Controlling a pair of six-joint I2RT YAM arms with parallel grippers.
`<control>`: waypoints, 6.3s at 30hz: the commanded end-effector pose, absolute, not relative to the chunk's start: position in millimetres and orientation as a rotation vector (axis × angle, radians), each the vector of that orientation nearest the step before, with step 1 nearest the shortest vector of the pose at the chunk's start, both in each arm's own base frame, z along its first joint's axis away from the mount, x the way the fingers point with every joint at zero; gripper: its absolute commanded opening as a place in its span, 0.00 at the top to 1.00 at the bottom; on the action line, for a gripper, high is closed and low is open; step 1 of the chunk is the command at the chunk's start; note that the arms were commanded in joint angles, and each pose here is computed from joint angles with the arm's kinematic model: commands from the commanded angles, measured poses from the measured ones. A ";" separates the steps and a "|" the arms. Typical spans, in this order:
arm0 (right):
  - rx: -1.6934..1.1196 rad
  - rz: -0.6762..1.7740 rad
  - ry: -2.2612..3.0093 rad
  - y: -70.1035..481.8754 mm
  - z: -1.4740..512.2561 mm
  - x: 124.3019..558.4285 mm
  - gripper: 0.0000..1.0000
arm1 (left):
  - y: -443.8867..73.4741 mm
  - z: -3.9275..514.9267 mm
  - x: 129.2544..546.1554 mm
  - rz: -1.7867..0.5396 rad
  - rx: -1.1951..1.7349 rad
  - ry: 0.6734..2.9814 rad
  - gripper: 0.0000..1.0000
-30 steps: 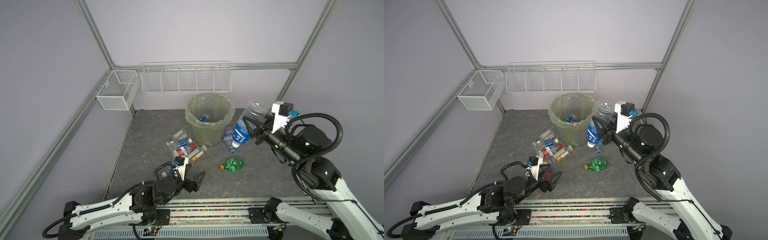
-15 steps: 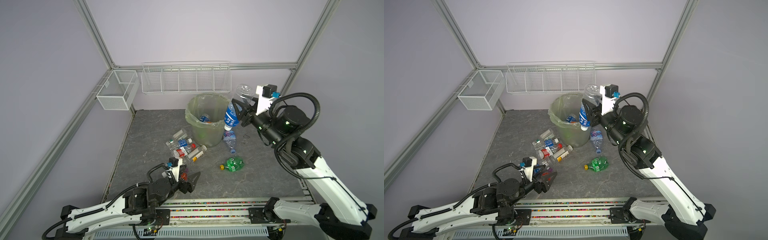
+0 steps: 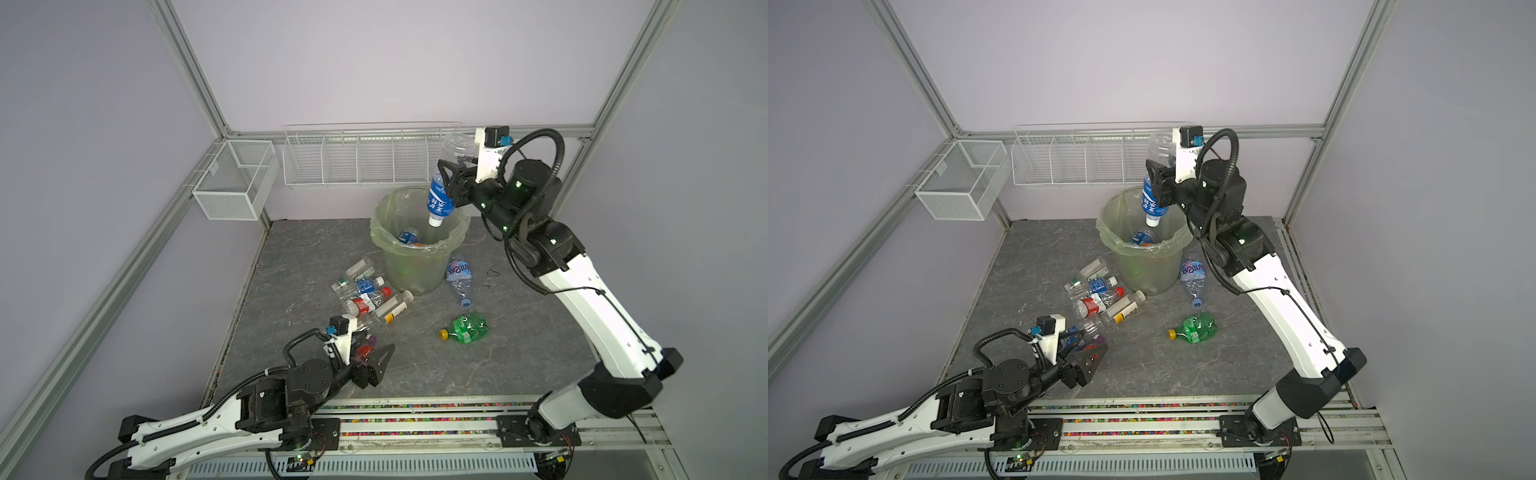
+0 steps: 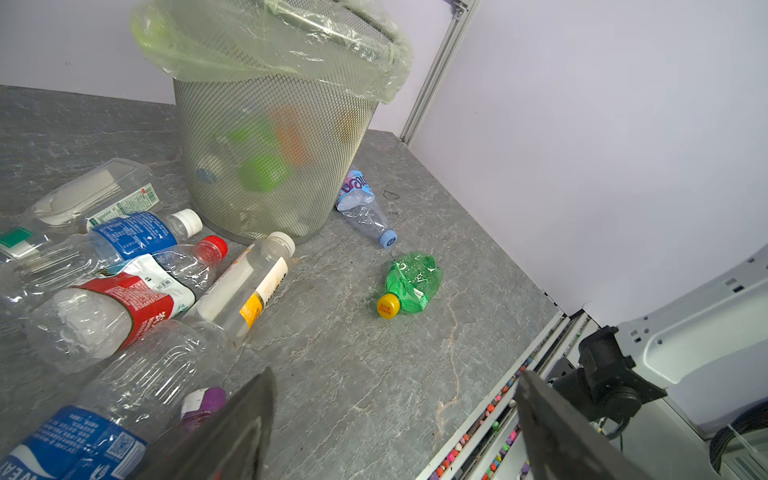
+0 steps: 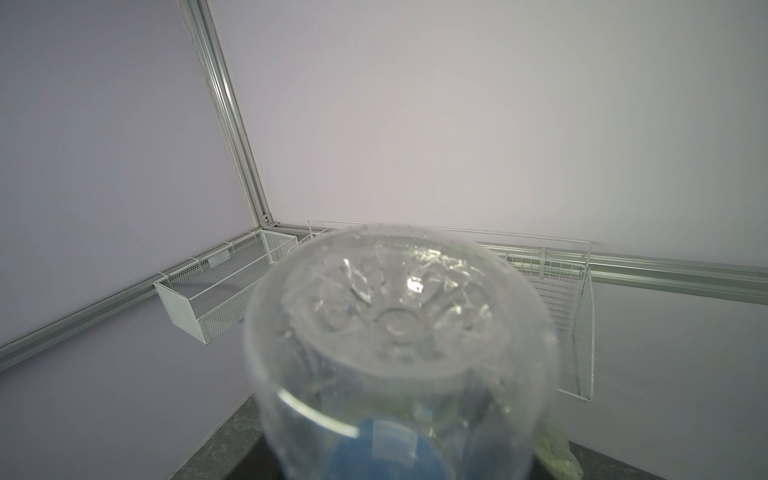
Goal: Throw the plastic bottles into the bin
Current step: 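Lift the clear bottle with the right gripper and carry it over the bin, then open the right gripper to drop the bottle into the bin, then draw the right gripper back while the left gripper reaches toward the red-labelled bottle, then close the left gripper around the red-labelled purple-capped bottle and lift, then carry the red-labelled bottle with the left gripper up over the bin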
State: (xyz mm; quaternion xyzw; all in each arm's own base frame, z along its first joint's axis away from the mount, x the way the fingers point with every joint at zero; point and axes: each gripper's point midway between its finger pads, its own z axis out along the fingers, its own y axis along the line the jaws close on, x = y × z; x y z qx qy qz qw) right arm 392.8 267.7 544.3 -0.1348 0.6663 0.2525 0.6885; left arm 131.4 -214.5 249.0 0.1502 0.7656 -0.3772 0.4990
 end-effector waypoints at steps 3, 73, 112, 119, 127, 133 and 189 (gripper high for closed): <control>-0.348 0.551 1.639 296.3 492.5 431.4 0.69 | -209.9 241.5 132.5 -0.886 0.352 1.875 0.11; -0.141 0.372 1.988 128.5 324.2 251.4 0.11 | -168.3 53.9 142.1 -0.439 -0.028 2.594 0.06; -0.029 0.333 1.989 96.8 312.2 231.0 0.11 | -205.8 77.4 146.8 -0.423 0.225 2.624 0.61; -0.013 0.320 1.992 90.4 308.2 226.2 0.12 | -211.9 107.9 151.5 -0.424 0.250 2.550 0.64; 0.024 0.300 2.031 83.3 290.8 221.8 0.12 | -225.7 168.7 158.3 -0.532 0.275 2.363 0.64; 0.053 0.285 2.095 81.1 267.1 219.0 0.11 | -227.9 218.1 164.4 -0.633 0.270 2.208 0.65; 0.121 0.321 2.246 70.5 193.2 187.0 0.11 | -257.9 506.1 218.6 -0.639 0.382 1.463 0.66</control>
